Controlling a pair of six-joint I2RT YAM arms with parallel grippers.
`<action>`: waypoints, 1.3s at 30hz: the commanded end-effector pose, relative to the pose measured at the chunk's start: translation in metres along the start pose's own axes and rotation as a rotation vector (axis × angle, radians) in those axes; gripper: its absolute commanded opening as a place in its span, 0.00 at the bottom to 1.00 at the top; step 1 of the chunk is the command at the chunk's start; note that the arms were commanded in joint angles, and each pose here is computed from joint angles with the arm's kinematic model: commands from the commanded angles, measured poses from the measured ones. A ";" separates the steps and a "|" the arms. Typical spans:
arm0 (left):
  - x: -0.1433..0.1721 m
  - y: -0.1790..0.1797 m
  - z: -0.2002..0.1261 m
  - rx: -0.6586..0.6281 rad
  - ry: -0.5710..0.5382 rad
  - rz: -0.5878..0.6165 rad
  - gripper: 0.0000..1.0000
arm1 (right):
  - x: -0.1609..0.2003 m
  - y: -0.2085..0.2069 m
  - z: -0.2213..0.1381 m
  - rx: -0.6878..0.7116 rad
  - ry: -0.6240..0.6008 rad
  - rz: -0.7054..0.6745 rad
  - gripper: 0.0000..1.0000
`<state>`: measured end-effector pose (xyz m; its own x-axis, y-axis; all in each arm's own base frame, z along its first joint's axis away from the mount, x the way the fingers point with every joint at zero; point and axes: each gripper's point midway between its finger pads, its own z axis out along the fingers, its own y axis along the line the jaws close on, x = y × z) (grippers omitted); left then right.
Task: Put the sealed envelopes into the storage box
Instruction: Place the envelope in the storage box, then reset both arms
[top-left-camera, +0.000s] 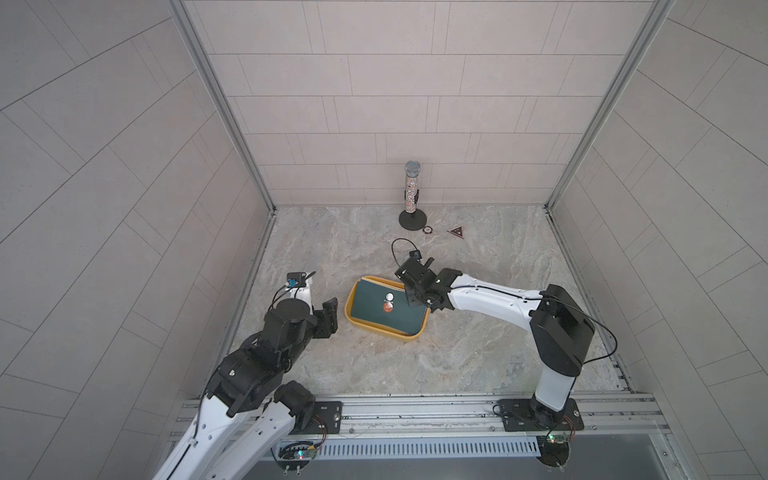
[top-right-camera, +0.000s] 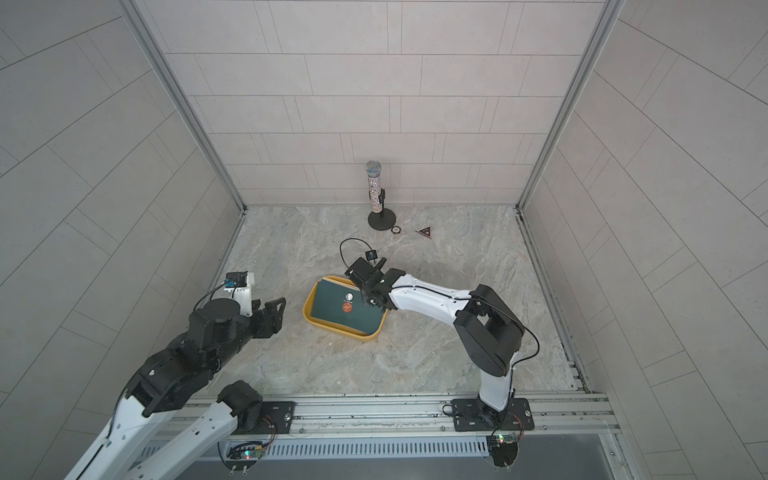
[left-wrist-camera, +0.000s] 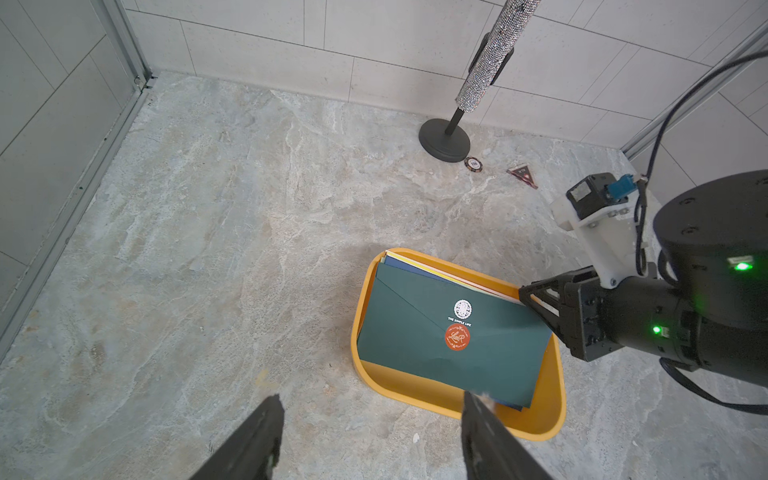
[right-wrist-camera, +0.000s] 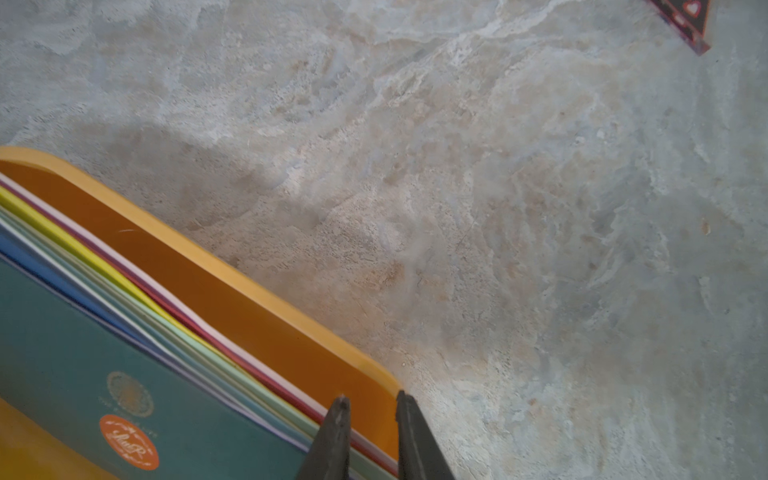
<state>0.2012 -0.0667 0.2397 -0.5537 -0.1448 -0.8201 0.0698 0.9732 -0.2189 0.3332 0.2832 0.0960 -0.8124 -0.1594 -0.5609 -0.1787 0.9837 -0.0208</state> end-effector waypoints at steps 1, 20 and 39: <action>0.001 0.001 0.002 -0.005 -0.001 0.013 0.72 | -0.001 -0.003 -0.012 -0.003 -0.016 0.024 0.24; -0.024 0.064 0.020 -0.454 -0.161 -0.052 1.00 | -0.053 -0.094 -0.105 0.072 -0.401 0.024 0.75; 0.003 0.106 0.157 -0.597 -0.315 0.330 1.00 | 0.025 -0.323 -0.033 0.512 -0.509 0.244 0.93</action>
<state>0.3100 0.0207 0.1016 -0.4687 0.2097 -0.8581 -0.3609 0.8412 0.4027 0.3283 -0.0378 0.1027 -0.4673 -0.0004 -0.8841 0.3332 0.9262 -0.1766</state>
